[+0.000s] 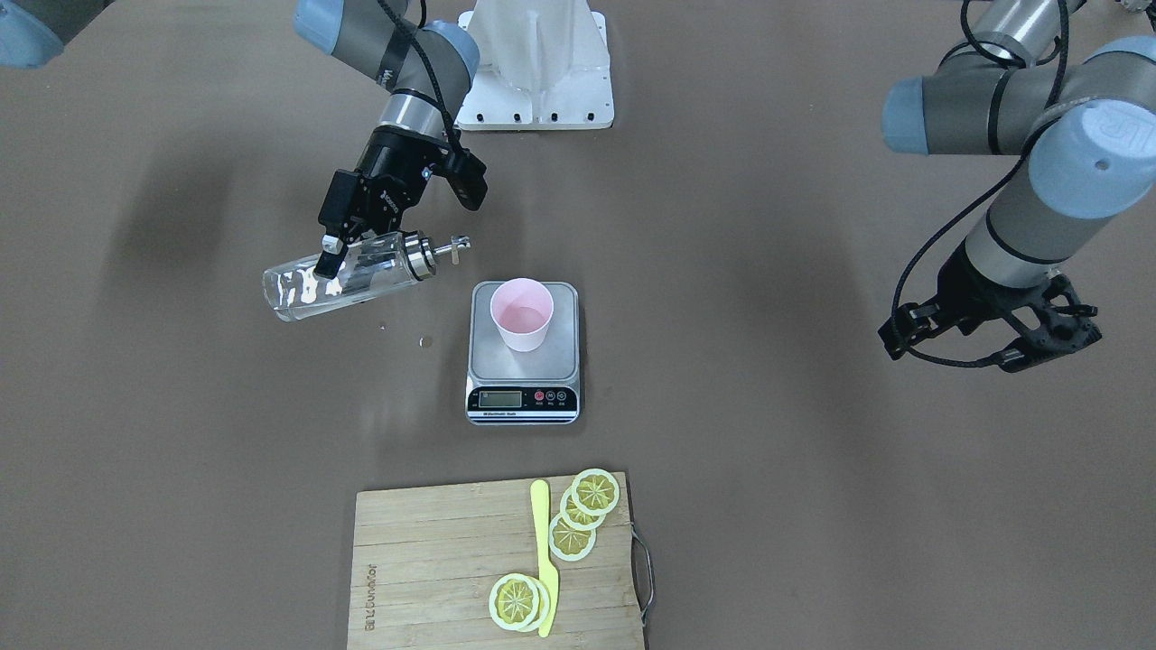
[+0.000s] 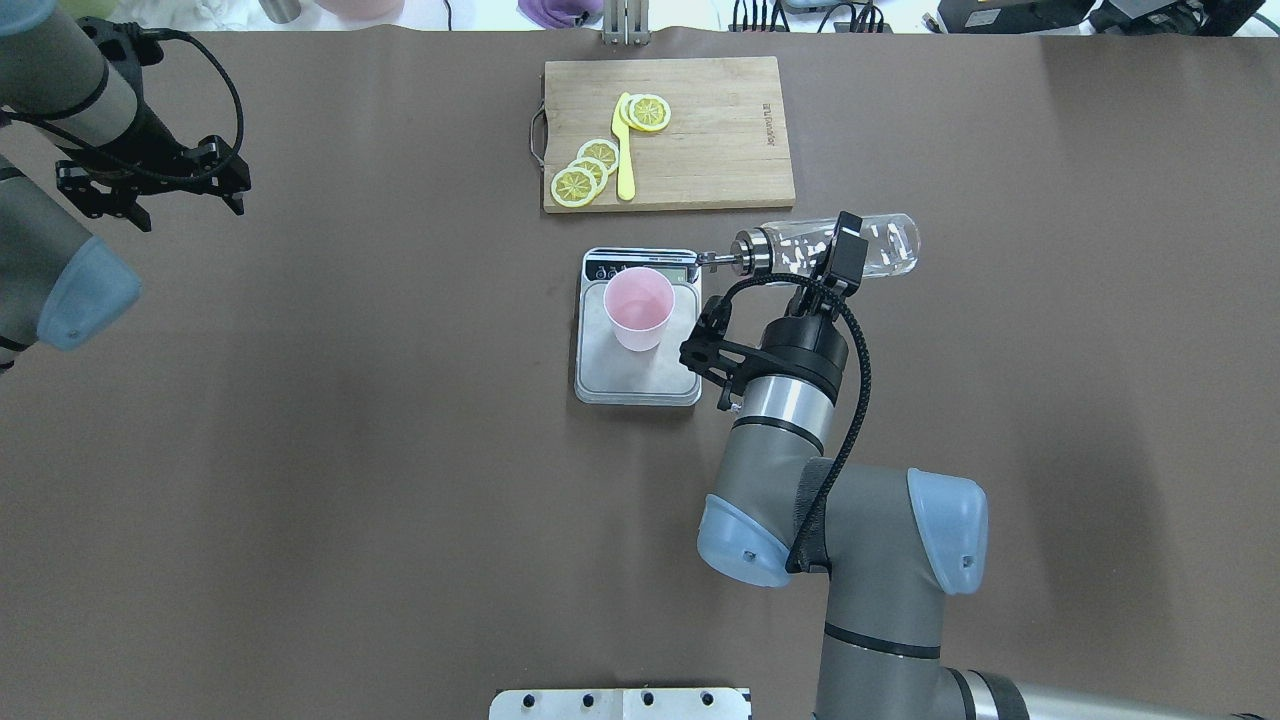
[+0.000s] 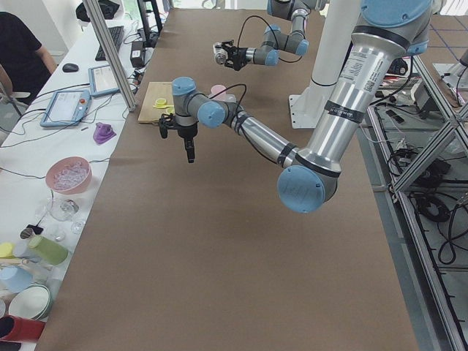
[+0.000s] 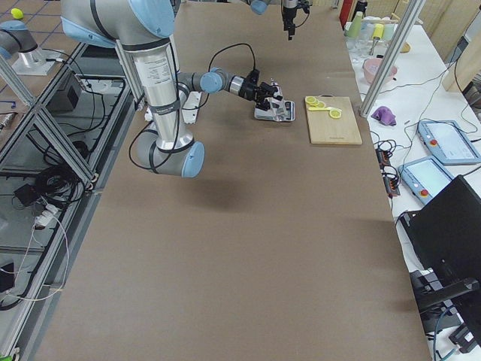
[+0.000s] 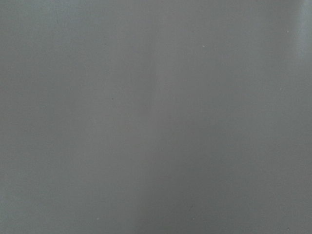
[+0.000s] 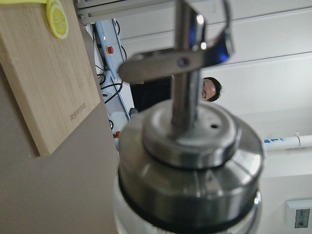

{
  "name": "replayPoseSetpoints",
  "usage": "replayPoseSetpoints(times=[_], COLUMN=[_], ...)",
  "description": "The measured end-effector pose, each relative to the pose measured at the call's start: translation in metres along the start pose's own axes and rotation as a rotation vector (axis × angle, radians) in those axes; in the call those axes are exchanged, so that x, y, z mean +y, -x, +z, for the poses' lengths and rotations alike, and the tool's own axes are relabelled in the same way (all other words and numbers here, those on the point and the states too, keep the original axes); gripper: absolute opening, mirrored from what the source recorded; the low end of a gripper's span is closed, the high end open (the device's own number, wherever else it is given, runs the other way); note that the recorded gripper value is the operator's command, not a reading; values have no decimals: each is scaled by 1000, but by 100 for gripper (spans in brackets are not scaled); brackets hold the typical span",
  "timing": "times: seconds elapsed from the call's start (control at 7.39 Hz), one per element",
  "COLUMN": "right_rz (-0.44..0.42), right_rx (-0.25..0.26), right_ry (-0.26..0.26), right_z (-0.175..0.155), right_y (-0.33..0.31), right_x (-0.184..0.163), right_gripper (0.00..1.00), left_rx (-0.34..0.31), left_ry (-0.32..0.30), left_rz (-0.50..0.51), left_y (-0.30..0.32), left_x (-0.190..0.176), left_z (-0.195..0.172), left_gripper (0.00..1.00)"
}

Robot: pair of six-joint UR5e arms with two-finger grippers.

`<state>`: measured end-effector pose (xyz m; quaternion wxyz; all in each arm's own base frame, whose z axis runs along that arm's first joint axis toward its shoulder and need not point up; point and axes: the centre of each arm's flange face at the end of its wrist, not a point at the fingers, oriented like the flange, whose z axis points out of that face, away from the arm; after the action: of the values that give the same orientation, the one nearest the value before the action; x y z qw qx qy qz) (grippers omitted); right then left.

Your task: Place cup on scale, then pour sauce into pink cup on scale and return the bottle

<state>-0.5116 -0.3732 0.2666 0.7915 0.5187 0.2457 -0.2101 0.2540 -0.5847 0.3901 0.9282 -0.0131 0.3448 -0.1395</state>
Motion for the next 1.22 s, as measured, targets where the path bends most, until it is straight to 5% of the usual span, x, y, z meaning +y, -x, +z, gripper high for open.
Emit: replayPoseSetpoints(times=[1.22], right_rz=[-77], right_rx=[13], right_ry=[12], right_z=[-1], right_y=[57], right_x=[-31], right_gripper=[0], left_rx=[-10], left_ry=[11], left_rz=[1], left_y=[5], left_x=[-3], left_z=[7], left_gripper=[98])
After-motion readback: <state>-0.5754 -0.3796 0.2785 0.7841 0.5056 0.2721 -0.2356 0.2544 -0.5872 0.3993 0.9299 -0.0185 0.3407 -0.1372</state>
